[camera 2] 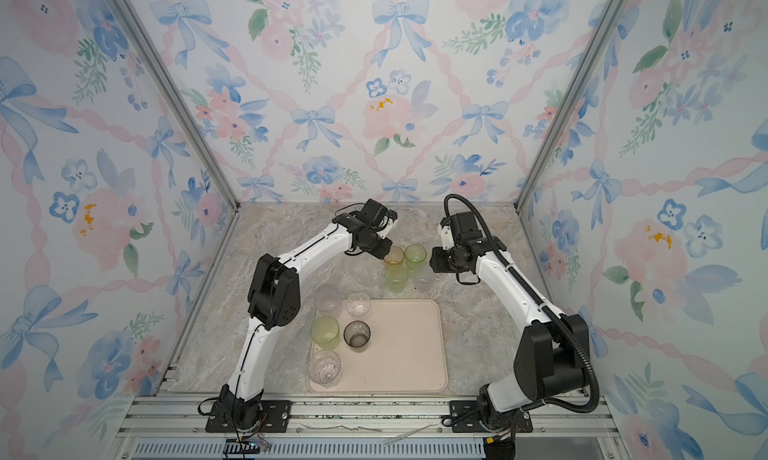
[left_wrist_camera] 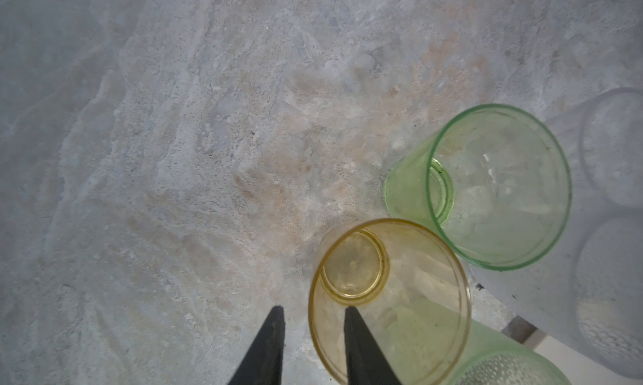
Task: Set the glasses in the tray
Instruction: 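Lower the left gripper into the yellow glass and close it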
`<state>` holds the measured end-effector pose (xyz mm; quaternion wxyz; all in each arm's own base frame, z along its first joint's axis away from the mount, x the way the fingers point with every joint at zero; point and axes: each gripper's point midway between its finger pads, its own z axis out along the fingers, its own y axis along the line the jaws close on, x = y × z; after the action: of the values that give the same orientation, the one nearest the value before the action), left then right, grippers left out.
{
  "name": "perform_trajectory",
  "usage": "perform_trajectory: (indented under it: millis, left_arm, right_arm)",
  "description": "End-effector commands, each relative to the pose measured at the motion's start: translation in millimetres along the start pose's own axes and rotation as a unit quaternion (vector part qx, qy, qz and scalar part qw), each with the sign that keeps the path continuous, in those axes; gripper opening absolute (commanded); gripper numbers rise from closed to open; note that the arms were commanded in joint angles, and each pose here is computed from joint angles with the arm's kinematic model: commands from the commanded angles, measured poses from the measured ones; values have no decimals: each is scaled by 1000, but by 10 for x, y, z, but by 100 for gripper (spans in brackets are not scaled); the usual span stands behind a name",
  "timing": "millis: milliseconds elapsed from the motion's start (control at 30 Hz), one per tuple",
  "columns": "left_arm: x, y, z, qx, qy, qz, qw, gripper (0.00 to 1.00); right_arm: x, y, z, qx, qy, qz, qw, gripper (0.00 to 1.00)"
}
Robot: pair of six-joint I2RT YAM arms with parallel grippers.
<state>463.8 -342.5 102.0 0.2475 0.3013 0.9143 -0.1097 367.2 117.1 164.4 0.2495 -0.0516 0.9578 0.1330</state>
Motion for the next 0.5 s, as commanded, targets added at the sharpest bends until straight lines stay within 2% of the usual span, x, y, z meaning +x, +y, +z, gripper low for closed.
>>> perform_trajectory:
  millis: [0, 467]
  left_arm:
    - [71, 3, 63, -9, 20, 13, 1000, 32]
    - [74, -10, 166, -3, 30, 15, 999, 27]
  right_arm:
    - [-13, -35, -24, -4, -9, 0, 1000, 41]
    - [33, -97, 12, -6, -6, 9, 1000, 41]
